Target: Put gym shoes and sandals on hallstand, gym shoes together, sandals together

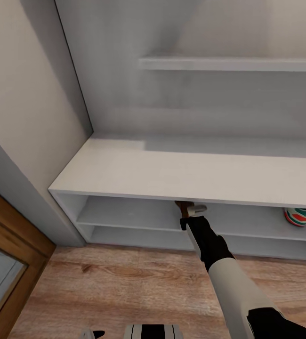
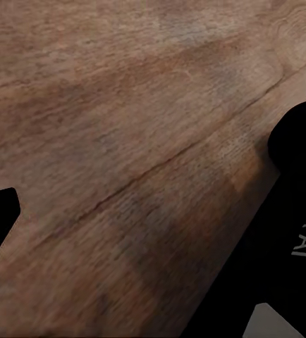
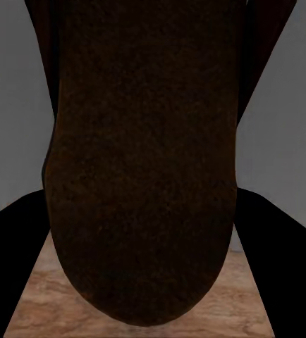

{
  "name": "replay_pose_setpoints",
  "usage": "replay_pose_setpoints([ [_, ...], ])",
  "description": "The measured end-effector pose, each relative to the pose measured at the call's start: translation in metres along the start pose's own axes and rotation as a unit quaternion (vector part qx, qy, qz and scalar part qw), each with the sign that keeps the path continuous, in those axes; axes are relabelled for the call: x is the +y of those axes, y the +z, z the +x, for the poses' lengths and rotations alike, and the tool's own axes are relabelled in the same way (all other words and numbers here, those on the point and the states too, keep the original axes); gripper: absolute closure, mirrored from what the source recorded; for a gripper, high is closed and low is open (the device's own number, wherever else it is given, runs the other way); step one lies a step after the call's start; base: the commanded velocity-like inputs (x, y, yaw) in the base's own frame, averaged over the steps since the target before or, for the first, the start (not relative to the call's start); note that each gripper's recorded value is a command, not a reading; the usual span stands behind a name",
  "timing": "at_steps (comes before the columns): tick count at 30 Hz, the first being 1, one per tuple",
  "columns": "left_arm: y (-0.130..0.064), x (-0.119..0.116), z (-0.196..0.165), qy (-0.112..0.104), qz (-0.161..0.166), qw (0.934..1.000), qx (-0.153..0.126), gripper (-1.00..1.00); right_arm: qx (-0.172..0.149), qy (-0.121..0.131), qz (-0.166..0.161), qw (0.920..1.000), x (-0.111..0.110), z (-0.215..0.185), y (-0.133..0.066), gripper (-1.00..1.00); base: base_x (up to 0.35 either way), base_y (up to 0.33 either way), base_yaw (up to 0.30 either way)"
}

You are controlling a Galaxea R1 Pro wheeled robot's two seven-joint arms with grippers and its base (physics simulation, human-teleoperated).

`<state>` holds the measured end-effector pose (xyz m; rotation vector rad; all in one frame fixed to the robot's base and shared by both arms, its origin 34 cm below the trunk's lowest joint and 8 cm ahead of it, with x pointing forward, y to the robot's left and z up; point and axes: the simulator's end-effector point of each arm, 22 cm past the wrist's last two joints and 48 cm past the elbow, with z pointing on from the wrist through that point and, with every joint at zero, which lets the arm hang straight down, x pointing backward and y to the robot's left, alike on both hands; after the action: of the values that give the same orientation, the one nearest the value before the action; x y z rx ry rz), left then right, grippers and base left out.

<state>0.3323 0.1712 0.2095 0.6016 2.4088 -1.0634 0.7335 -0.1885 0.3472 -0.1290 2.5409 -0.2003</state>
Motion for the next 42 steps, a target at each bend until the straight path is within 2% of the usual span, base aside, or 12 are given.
replay_pose_setpoints([
  [39, 0.0001, -0.0001, 0.0002, 0.000, 0.000, 1.0000, 0.000, -1.00, 0.000, 0.000, 0.000, 1.0000, -0.0001, 0.0001, 0.0001, 1.00, 0.044, 0.000, 0.000],
  [40, 0.0001, -0.0002, 0.0003, 0.000, 0.000, 1.0000, 0.000, -1.00, 0.000, 0.000, 0.000, 1.0000, -0.0001, 0.0001, 0.0001, -1.00, 0.000, 0.000, 0.000],
  [42, 0.0000, -0.0001, 0.0003, 0.000, 0.000, 1.0000, 0.000, -1.00, 0.000, 0.000, 0.000, 1.0000, -0.0003, 0.0001, 0.0001, -1.00, 0.000, 0.000, 0.000],
])
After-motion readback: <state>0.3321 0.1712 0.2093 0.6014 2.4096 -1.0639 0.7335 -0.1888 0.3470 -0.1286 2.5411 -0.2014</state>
